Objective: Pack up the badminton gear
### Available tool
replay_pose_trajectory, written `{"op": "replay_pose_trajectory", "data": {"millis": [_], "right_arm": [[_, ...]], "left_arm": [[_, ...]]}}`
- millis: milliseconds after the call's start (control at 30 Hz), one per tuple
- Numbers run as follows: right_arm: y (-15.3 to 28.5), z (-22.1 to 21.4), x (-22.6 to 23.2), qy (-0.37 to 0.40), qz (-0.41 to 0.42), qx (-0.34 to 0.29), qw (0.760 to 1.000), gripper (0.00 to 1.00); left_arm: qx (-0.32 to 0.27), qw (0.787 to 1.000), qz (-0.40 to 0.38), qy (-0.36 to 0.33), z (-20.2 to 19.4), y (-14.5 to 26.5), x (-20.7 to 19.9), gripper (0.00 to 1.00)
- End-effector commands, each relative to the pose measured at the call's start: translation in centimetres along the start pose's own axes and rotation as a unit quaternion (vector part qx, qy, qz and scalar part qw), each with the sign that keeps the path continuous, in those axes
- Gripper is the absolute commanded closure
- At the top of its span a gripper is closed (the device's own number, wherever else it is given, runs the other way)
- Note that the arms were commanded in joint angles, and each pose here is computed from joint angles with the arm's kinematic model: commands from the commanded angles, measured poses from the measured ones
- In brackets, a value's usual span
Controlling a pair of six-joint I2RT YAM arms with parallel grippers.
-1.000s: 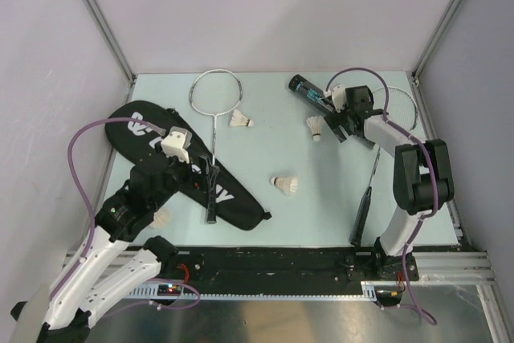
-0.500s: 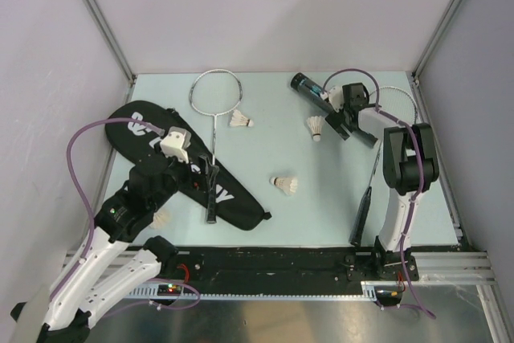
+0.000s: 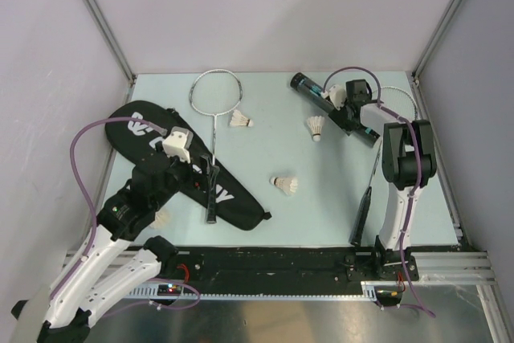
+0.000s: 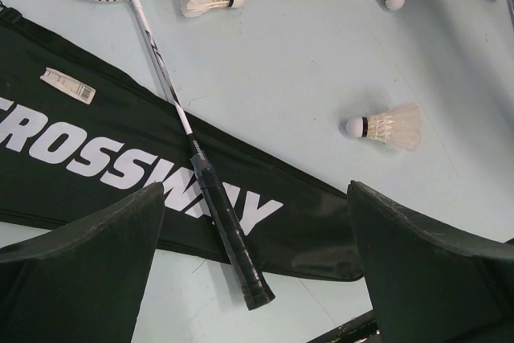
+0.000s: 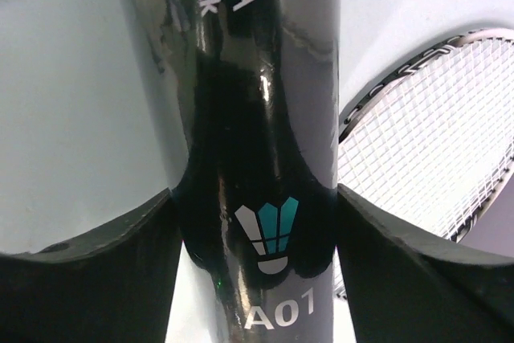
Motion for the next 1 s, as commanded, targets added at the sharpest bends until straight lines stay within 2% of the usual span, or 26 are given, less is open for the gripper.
{"op": "replay_pose_trajectory", "data": {"millis": [0,67,133,333,567,800,967], "right_arm": [[0.4,0.6,-0.7,0.005,0.002,0.003,1.0,0.33],[1.4,0.9,-0.9,-0.005,0.001,-0.002,1.0,0.42],[2.8,1.6,-1.2,-0.018,0.001,-0.014,1.0,0.47],[8.7,3.6,-1.4,-0.075,0.0,-0.085,0.994,0.56],[14.3,2.3,2.0,-0.182,0.004,-0.137,0.974,0.65],[17.2,0.2,5.0,-0.278,0.011,-0.152,0.948,0.7],[20.3,0.9,7.3,-0.287,0.037,-0.209,0.934,0.71]], "left_arm": [[-0.016,1.0,0.014,-0.011,0.5,-0.2,0.4,0.02],[-0.019,1.0,0.013,-0.011,0.5,-0.1,0.4,0.02],[-0.019,1.0,0.012,-0.012,0.6,-0.1,0.4,0.02],[-0.022,1.0,0.011,-0.011,0.7,0.0,0.4,0.02],[-0.039,0.999,-0.001,0.02,1.5,0.3,0.0,0.02],[-0.046,0.995,-0.011,0.088,2.9,-0.1,-0.7,0.02],[-0.076,0.989,-0.047,0.121,4.5,-0.1,-1.7,0.02]]}}
Point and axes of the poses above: each gripper's point midway between its finger pads, its own y axis back along the fingers, its own x axis along the line the jaws close on, z = x × y, the point moved 6 cm from there along y, back along the fingers, and after that the axes turned 13 degrees about -y, right-handed, at the moved point
